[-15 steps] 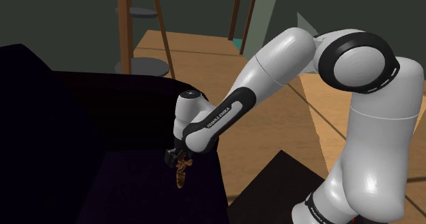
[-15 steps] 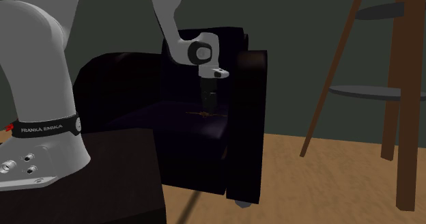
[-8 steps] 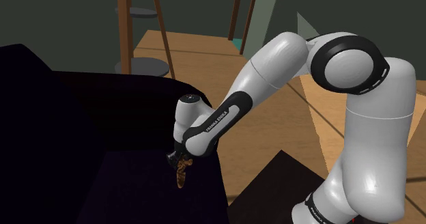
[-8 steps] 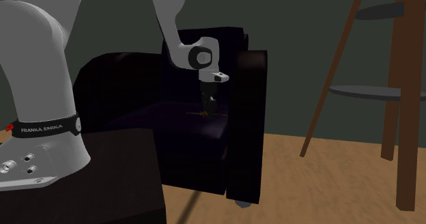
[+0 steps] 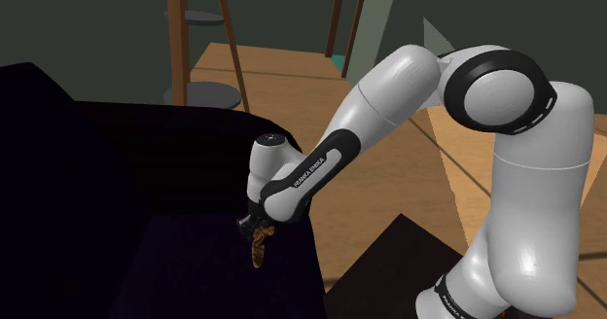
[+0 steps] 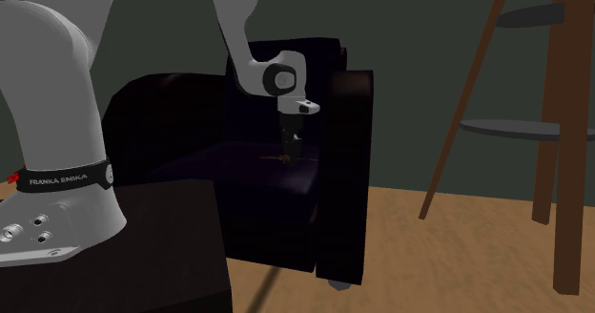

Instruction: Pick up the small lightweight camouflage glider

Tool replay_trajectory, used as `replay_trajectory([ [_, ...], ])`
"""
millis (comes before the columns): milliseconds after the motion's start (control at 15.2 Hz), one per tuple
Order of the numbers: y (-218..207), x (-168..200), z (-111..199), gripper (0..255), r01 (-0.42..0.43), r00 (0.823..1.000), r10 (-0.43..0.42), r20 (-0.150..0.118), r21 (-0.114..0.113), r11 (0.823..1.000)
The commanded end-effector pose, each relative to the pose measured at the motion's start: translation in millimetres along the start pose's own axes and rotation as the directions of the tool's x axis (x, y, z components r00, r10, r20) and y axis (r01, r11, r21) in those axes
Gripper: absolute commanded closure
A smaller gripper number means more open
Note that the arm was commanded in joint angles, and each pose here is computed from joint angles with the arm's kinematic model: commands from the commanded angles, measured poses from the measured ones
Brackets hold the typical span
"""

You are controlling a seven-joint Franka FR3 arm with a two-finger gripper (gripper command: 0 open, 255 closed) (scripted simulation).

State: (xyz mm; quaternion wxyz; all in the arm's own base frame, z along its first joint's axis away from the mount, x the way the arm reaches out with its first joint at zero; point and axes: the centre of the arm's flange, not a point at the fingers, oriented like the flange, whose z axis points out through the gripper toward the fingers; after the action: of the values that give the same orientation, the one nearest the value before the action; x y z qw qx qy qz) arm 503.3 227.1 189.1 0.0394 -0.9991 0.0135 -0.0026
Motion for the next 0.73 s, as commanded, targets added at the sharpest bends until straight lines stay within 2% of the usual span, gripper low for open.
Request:
replay_trajectory([
  [0,-1.0,-0.6,-7.1,255,0.001,1.000,-0.001,0.000,0.001,1.000],
  [660,-5.2,-0.3,-59.8,255,0.001,1.000,-0.001,0.000,0.001,1.000],
])
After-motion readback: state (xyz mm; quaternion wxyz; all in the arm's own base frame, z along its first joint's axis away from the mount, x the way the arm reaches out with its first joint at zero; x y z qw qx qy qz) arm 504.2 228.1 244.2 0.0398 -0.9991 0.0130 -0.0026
